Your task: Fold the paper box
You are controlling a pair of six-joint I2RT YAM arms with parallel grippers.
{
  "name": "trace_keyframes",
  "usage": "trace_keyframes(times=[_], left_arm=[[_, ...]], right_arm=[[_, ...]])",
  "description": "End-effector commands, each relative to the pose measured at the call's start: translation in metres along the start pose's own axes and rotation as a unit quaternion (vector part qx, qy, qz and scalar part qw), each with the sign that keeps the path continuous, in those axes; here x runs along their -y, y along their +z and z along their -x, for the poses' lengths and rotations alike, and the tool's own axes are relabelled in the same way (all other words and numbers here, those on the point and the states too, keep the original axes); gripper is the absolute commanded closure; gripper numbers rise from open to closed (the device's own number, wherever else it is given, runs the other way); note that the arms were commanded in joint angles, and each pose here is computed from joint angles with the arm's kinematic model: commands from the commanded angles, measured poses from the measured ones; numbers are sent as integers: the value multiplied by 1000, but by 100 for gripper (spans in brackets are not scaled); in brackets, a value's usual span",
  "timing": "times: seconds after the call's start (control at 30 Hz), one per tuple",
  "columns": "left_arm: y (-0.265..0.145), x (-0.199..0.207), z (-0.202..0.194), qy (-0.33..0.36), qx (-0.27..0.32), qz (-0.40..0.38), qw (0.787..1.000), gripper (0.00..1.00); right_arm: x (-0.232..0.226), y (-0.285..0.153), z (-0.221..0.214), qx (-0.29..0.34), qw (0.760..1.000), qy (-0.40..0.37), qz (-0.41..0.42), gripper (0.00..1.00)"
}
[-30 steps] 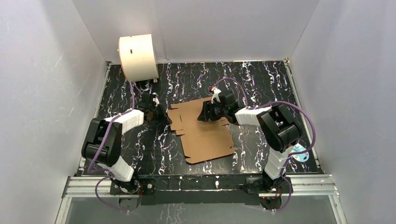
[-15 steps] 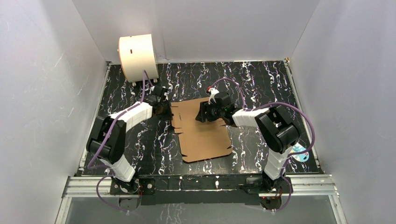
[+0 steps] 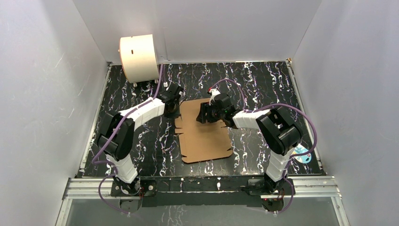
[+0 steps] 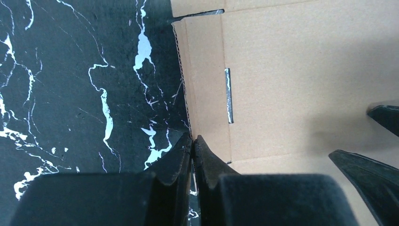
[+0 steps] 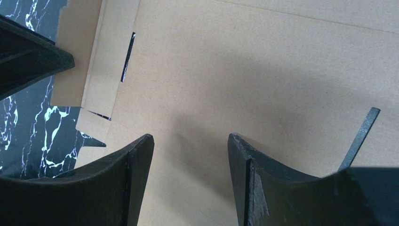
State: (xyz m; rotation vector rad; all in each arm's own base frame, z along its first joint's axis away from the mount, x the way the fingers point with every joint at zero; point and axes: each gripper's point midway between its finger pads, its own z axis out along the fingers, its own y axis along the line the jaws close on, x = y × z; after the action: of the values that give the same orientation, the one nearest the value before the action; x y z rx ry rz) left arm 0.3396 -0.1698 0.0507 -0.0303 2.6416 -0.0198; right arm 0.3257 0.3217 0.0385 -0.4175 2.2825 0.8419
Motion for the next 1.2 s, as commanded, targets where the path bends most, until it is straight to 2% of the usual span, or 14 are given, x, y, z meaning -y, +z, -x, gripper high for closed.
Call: trace_keyframes(times=[0.0, 0.43, 1.17], left_arm=[[-10, 5, 12, 28, 15, 22, 999, 94], [-16, 35, 23, 47, 25, -1, 999, 81], [-5, 66, 13, 52, 13, -42, 998, 79]], right_arm=[[8, 4, -16, -26, 999, 21, -28, 31], [3, 8, -23, -24, 998, 49, -11, 31], [4, 7, -22, -12, 998, 56, -11, 31]])
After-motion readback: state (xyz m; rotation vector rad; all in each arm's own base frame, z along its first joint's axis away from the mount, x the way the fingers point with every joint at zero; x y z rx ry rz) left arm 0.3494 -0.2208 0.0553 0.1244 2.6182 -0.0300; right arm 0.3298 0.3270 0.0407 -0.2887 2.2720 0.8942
